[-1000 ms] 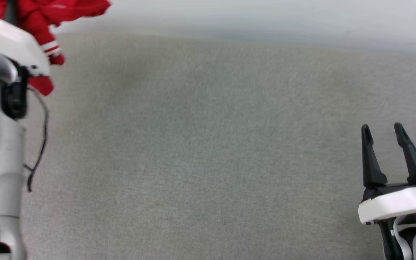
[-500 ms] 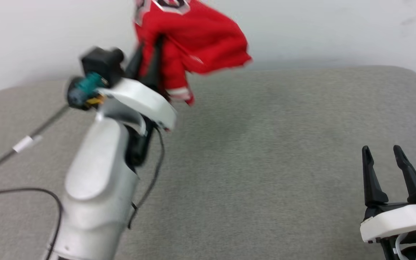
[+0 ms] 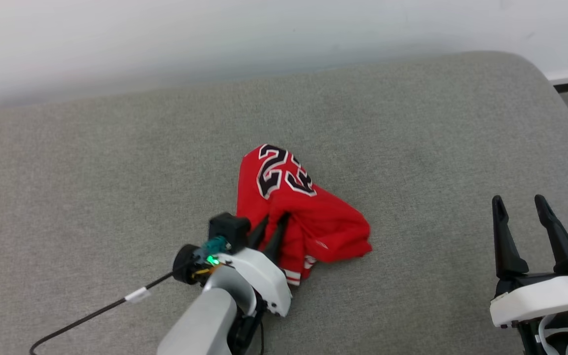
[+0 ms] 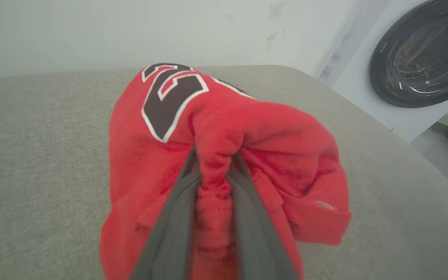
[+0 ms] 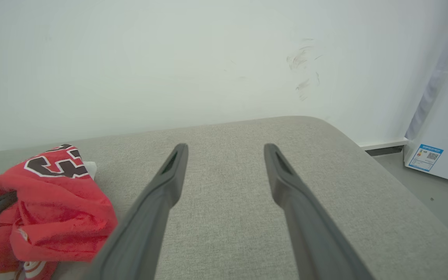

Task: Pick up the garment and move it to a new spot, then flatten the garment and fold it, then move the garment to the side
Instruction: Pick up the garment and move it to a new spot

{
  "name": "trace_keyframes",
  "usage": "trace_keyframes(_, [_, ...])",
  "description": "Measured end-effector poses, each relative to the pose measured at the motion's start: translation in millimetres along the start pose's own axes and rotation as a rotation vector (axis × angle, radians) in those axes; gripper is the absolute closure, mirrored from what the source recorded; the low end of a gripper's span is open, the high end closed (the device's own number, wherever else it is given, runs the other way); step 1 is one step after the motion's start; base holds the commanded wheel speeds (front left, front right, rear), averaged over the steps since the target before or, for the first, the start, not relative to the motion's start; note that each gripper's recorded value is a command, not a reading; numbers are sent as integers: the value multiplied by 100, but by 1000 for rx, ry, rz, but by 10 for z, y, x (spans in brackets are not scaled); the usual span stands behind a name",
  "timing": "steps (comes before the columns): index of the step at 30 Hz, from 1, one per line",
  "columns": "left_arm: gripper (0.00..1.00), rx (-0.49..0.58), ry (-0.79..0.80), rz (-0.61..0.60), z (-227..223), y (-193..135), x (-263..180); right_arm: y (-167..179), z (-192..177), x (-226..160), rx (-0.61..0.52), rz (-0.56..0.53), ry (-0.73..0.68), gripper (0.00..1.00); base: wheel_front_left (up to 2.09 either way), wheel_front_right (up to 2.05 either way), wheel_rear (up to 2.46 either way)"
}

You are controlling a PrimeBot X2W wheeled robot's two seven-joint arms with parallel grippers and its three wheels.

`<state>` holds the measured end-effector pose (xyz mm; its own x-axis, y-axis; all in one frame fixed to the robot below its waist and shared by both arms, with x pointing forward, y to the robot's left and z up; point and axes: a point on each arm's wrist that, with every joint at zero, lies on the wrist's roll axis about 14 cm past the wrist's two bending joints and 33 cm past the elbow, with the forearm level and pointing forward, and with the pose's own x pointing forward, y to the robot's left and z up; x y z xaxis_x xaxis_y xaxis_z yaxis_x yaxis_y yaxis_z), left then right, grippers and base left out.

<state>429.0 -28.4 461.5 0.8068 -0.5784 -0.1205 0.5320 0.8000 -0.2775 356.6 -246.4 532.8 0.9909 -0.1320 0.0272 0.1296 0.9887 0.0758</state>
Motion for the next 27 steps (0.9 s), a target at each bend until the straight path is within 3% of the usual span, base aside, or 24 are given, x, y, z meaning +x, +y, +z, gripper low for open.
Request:
trace_keyframes(2, [100,-11,50,-15,-181,-40,-12,-8,-29,37,-3,-3,7,0,0,0,0])
trace_keyframes(3, [95,-15,62,-20,-233,-56,-22,0,-46,50,-3,0,11,0,0,0,0])
trace_keyframes(4, [57,-13,70,-23,-268,-66,-36,17,-65,63,-3,4,16,0,0,0,0])
trace_keyframes(5, [0,-15,70,-25,-277,-75,-48,28,-66,76,-4,8,16,0,0,0,0])
trace_keyframes(8, [0,2,20,-33,-157,-118,-58,77,-50,110,-2,22,8,0,0,0,0])
trace_keyframes(15, [0,63,-213,-15,581,-205,-165,166,33,54,8,51,-18,0,0,0,0])
trace_keyframes(21, [0,98,-332,136,929,149,-516,293,86,10,13,92,-30,0,0,0,0])
trace_keyframes(27, [0,130,-352,302,960,571,-894,384,132,-44,14,121,-37,0,0,0,0])
